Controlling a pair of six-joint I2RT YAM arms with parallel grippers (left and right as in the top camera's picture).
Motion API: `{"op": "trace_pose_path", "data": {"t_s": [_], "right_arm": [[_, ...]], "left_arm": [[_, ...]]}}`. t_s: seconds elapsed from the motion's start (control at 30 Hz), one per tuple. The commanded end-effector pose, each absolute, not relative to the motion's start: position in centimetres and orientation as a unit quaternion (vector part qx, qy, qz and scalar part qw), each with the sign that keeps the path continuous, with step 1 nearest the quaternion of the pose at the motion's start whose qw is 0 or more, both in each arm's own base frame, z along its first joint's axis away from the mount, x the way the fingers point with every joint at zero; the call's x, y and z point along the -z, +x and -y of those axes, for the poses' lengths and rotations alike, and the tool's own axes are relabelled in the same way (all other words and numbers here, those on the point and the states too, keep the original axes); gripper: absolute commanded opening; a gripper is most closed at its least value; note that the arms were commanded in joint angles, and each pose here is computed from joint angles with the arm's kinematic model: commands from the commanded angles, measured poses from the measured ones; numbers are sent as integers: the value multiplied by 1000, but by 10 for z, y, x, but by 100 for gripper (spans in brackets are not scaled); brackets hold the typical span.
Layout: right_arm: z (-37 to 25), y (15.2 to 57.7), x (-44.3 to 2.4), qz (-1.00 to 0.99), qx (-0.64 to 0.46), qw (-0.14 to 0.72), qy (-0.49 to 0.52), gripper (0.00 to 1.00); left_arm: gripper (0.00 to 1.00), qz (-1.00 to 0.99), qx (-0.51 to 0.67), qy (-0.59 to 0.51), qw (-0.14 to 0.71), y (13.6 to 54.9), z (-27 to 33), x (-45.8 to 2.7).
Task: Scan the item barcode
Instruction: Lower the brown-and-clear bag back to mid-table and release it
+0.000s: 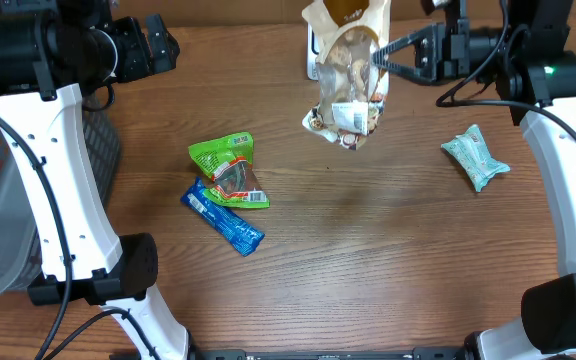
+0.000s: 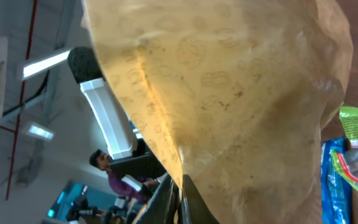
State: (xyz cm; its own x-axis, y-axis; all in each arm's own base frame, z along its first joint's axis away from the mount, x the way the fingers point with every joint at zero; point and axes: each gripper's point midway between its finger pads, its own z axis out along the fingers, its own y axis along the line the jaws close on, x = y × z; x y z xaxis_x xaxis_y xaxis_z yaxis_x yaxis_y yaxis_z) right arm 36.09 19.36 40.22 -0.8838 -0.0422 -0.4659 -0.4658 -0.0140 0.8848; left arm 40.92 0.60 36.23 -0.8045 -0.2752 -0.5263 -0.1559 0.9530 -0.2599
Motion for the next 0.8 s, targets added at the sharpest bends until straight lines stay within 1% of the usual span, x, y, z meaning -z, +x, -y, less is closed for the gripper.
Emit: {"op": "trace_pose_path", "data": {"t_s": [0.0, 0.07, 0.1, 0.17, 0.3, 0.43, 0.6, 0.77], "right_arm": [[-191, 370, -373, -714, -657, 181, -161, 4], [-185, 384, -328, -778, -596, 175, -89, 4], [-175, 390, -296, -825, -538, 170, -45, 4], [-163, 392, -262, -872, -464, 158, -2, 4], [-156, 389, -209, -931, -334, 148, 27, 4], [-162, 381, -174, -947, -291, 132, 36, 4], [-160, 375, -123, -960, -246, 116, 73, 4], [-151, 371, -92, -970, -211, 80, 93, 4]], "left_arm": [[100, -946, 99, -114, 288, 411, -8, -359], [100, -946, 99, -114, 288, 411, -8, -359], [100, -946, 99, -114, 288, 411, -8, -359], [100, -946, 99, -114, 288, 411, -8, -359], [100, -946, 99, -114, 288, 411, -8, -359], [100, -946, 99, -114, 288, 411, -8, -359], [100, -946, 99, -114, 288, 411, -8, -359], [100, -946, 99, -114, 288, 411, -8, -359]]}}
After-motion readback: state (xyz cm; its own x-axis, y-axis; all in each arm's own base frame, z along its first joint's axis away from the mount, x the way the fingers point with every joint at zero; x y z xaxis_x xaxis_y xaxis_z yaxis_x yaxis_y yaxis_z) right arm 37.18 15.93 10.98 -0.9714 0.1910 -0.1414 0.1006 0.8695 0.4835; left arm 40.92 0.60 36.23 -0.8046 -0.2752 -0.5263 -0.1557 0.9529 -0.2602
